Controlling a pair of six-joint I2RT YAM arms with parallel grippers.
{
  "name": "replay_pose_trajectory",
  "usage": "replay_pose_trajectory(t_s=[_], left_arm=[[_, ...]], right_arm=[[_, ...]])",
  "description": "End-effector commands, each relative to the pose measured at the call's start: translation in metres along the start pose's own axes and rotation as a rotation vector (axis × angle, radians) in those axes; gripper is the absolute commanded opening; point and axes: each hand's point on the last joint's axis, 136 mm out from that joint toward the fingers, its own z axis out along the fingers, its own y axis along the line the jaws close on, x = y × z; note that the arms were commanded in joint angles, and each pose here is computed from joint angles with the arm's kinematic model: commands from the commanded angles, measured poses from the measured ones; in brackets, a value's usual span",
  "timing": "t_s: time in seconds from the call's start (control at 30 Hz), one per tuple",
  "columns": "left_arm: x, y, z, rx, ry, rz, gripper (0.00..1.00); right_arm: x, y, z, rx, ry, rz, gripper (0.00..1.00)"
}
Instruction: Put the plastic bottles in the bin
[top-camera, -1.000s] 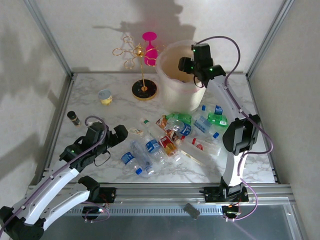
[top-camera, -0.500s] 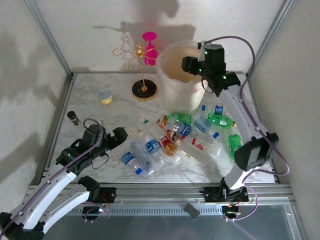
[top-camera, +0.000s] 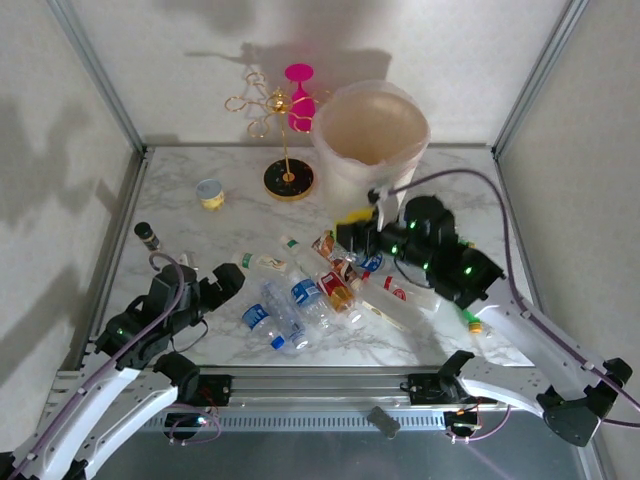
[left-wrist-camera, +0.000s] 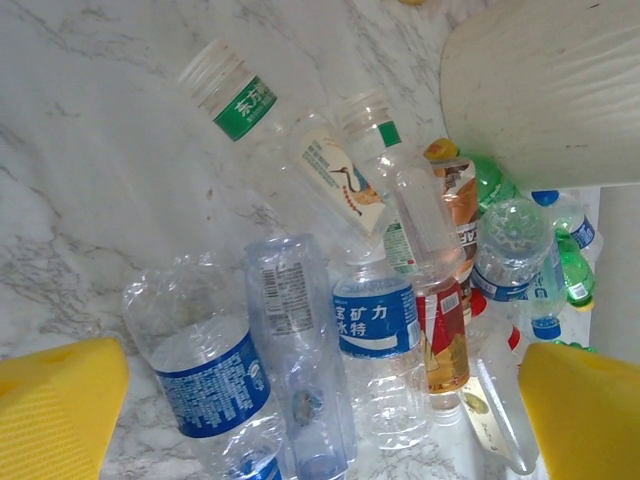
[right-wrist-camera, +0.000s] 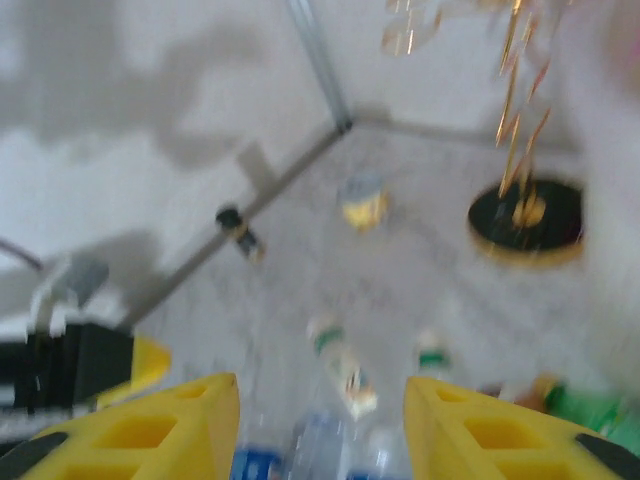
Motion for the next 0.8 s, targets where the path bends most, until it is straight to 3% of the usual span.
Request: replay_pose_trajectory(t_s=[0.0,0.2,0.4,0.6,0.77], left_arm=[[0.011,0.019,0.006,-0.036,0.025,-0.048,0.99],[0.033,0.027,0.026,-0.016,0.105,-0.089,0.99],[0.044,0.034,0.036,-0.013,0.139,-0.102,0.99],[0.049,0.033,0.045,0.007,0.158,-0.115,1.00],[0.058,0.030,0.057,0.019,0.204,-0.166,1.00]], right_arm=[[0.050,-0.017,0.006,0.043,0.059,0.114,0.45],[0.104,-0.033,0.005,0.030,0.068,0.231,0.42],[0.134,-0.061,-0.003,-0.013,0.035,0.400,0.40],[0.142,-0.079,-0.017,-0.043,-0.006,0.491,0.39],[0.145,-0.097,-0.022,0.059,0.006,0.495,0.33]])
